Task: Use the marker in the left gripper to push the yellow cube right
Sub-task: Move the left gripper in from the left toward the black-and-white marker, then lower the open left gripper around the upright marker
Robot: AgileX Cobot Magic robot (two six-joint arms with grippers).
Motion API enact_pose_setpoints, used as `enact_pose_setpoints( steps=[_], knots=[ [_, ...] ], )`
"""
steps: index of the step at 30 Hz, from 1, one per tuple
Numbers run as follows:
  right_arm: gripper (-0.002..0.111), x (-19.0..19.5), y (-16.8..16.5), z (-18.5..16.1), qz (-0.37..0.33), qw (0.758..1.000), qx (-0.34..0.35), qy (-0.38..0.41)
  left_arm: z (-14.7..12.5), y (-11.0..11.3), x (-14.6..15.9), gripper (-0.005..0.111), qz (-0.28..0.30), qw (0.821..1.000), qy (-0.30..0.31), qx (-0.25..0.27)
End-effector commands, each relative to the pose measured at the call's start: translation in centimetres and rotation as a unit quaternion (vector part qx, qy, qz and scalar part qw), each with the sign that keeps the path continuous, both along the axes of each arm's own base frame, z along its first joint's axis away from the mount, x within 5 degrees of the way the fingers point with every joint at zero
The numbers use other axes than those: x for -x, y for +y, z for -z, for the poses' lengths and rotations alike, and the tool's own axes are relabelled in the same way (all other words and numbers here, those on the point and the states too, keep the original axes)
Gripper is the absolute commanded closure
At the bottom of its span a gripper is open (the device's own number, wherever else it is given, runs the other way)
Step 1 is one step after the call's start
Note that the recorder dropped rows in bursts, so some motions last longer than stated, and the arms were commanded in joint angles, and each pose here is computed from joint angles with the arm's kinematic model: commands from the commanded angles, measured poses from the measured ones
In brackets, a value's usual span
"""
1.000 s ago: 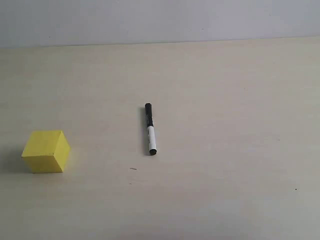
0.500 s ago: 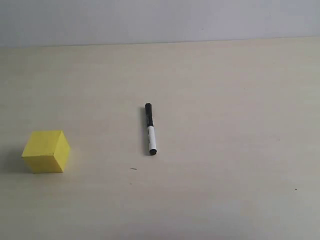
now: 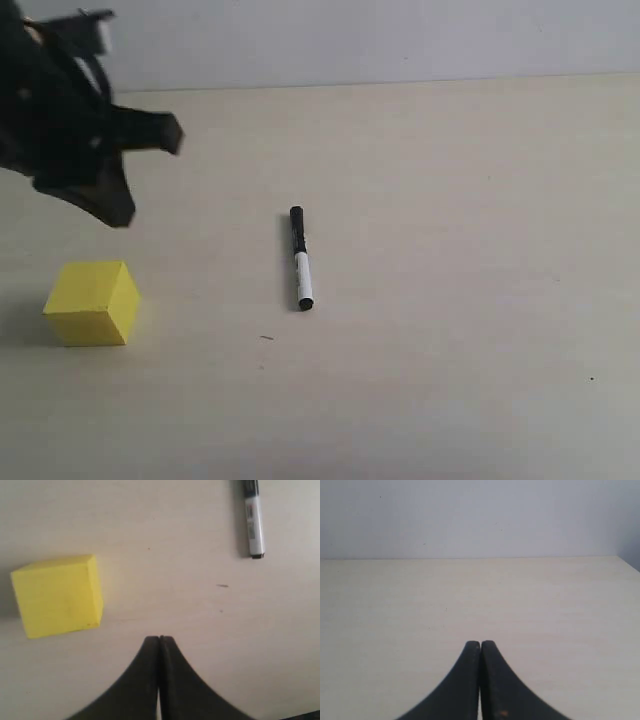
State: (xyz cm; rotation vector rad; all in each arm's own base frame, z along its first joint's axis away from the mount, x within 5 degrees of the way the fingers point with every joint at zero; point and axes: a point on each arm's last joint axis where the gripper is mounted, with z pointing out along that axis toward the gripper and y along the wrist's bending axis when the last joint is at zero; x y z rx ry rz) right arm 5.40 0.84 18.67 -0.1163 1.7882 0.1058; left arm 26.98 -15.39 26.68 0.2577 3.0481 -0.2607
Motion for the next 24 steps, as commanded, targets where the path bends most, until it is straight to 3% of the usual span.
enact_pose_setpoints(
  steps=[1,7,10,13,15,19,24],
  knots=[
    [0.108,0.0,0.0,0.1,0.003,1.000,0.002,-0.002,2.6,-5.4,-0.3,0.107,0.010,0.999,0.007,-0.053],
    [0.108,0.0,0.0,0.1,0.003,1.000,0.002,-0.002,5.7,-13.8,-2.0,0.107,0.040,0.999,0.010,-0.036],
    [0.108,0.0,0.0,0.1,0.003,1.000,0.002,-0.002,6.8,-15.3,-3.4,0.106,0.035,0.999,-0.018,-0.011],
    [0.108,0.0,0.0,0.1,0.003,1.000,0.002,-0.002,7.8,-15.5,-4.1,0.098,0.010,1.000,-0.018,-0.007],
    [0.108,0.0,0.0,0.1,0.003,1.000,0.002,-0.002,9.0,-15.6,-4.3,0.083,0.004,1.000,-0.008,-0.014],
    [0.108,0.0,0.0,0.1,0.003,1.000,0.002,-0.002,10.3,-15.5,-4.5,0.063,0.005,1.000,0.000,-0.027],
    [0.108,0.0,0.0,0.1,0.003,1.000,0.002,-0.002,11.2,-15.6,-4.7,0.061,-0.007,0.999,0.004,-0.035]
  ],
)
